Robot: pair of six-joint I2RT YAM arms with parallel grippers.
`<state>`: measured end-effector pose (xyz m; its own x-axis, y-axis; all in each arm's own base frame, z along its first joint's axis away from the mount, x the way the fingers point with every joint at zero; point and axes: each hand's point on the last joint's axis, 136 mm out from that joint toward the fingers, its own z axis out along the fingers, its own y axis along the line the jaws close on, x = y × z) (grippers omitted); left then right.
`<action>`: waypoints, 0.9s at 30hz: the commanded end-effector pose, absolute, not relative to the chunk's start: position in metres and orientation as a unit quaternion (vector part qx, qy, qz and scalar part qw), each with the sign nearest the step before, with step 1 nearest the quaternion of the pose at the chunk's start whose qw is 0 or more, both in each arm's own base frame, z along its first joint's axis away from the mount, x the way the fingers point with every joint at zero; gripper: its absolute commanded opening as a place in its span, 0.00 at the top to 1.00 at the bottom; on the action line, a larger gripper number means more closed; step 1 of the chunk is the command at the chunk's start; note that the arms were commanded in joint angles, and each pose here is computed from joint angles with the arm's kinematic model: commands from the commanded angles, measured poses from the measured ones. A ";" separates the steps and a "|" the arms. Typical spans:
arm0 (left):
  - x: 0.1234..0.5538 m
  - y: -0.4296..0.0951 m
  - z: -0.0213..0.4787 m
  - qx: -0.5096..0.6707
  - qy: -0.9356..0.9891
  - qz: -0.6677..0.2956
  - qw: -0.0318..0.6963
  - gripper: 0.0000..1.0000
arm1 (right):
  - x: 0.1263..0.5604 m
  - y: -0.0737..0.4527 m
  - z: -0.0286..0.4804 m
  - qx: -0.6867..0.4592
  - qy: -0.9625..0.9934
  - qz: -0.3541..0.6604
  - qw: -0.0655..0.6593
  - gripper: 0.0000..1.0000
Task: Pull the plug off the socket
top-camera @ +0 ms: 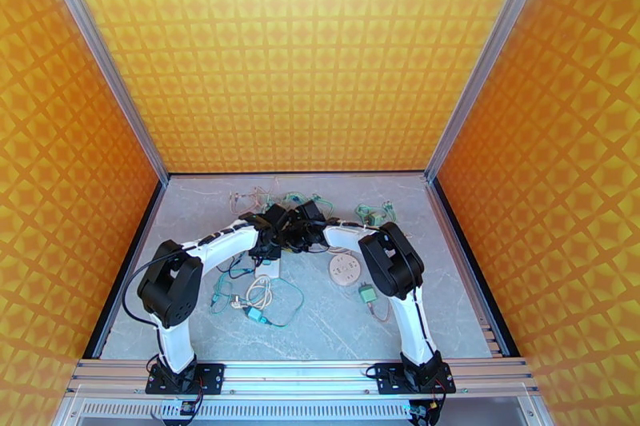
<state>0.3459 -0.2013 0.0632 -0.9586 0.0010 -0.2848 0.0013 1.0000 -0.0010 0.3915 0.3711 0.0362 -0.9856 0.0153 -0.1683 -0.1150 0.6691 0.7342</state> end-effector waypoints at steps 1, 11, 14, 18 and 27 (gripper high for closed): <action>0.340 -0.203 0.069 -0.012 0.990 -0.054 0.133 0.91 | 0.363 0.350 -0.017 -0.009 0.944 0.329 0.028 0.71; 0.339 -0.200 0.083 -0.017 0.987 -0.078 0.136 0.96 | 0.359 0.338 -0.029 -0.001 0.956 0.292 0.020 0.73; 0.338 -0.201 0.079 -0.003 0.989 -0.055 0.135 0.98 | 0.359 0.338 -0.029 -0.001 0.957 0.289 0.017 0.73; 0.334 -0.202 0.073 0.023 0.991 -0.008 0.134 0.99 | 0.359 0.340 -0.029 -0.004 0.958 0.287 0.016 0.73; 0.330 -0.205 0.083 0.037 0.988 0.030 0.150 1.00 | 0.358 0.339 -0.031 -0.005 0.961 0.276 0.014 0.73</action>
<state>0.3414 -0.2070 0.0716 -0.9457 0.0652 -0.3184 0.0529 0.9975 0.0471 0.3917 0.3697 0.0372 -0.9842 0.0073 -0.1767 -0.1180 0.7174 0.6867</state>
